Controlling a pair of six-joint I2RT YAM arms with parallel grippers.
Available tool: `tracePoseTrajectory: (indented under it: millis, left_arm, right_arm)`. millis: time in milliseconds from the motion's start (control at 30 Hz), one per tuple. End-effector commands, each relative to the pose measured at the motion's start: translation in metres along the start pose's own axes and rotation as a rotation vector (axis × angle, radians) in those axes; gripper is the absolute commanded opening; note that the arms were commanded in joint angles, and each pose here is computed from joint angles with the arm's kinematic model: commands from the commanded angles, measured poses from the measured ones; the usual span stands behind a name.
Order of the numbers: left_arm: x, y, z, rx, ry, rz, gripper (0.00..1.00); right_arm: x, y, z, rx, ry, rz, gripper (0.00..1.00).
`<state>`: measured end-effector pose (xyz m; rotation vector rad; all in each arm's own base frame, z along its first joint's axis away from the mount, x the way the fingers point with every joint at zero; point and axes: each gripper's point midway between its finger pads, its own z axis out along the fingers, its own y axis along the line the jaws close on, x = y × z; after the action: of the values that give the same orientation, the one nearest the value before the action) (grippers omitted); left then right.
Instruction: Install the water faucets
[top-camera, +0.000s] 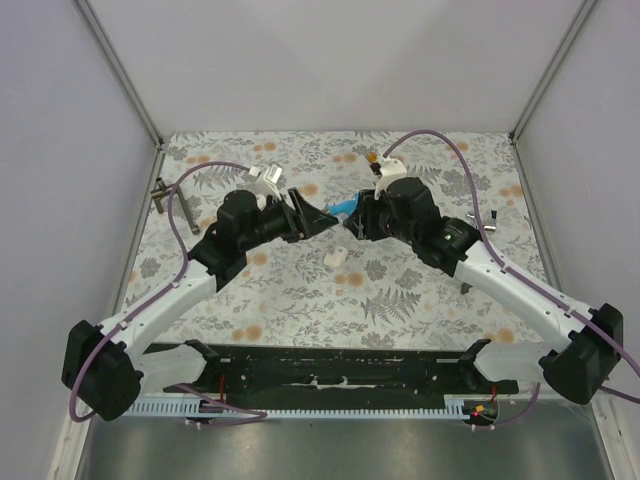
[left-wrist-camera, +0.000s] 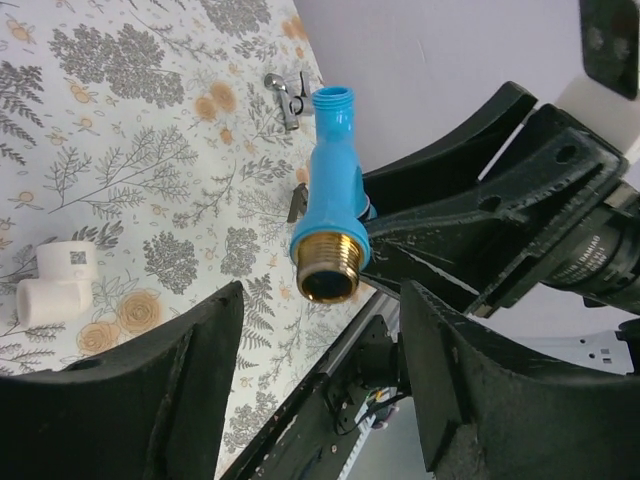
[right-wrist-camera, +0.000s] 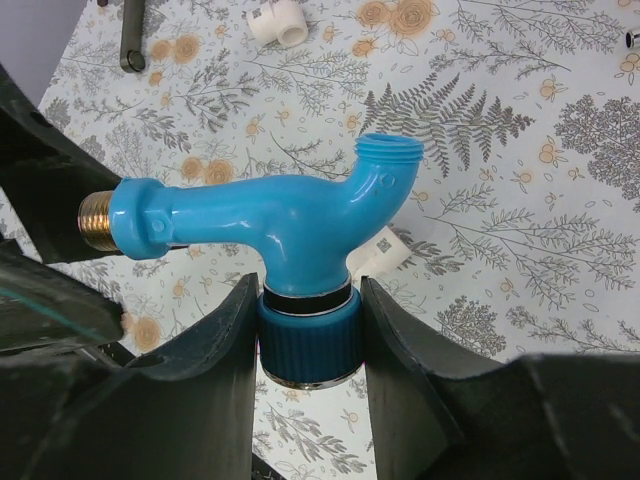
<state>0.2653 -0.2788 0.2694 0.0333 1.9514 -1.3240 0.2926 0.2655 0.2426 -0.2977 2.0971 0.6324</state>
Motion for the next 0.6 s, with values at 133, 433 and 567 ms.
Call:
tracePoseTrajectory:
  millis: [133, 433, 567]
  left_arm:
    - [-0.011, -0.032, 0.024, 0.084, -0.041, 0.073, 0.56]
    - [-0.020, -0.038, 0.026, 0.117, -0.091, 0.071, 0.50]
    - [-0.016, -0.038, 0.028, 0.129, -0.074, 0.057, 0.51]
  right_arm:
    - [-0.012, 0.000, -0.022, 0.011, -0.073, 0.023, 0.00]
    - [-0.005, -0.005, -0.034, 0.022, -0.069, 0.034, 0.00]
    - [-0.006, -0.007, -0.037, 0.030, -0.075, 0.036, 0.00]
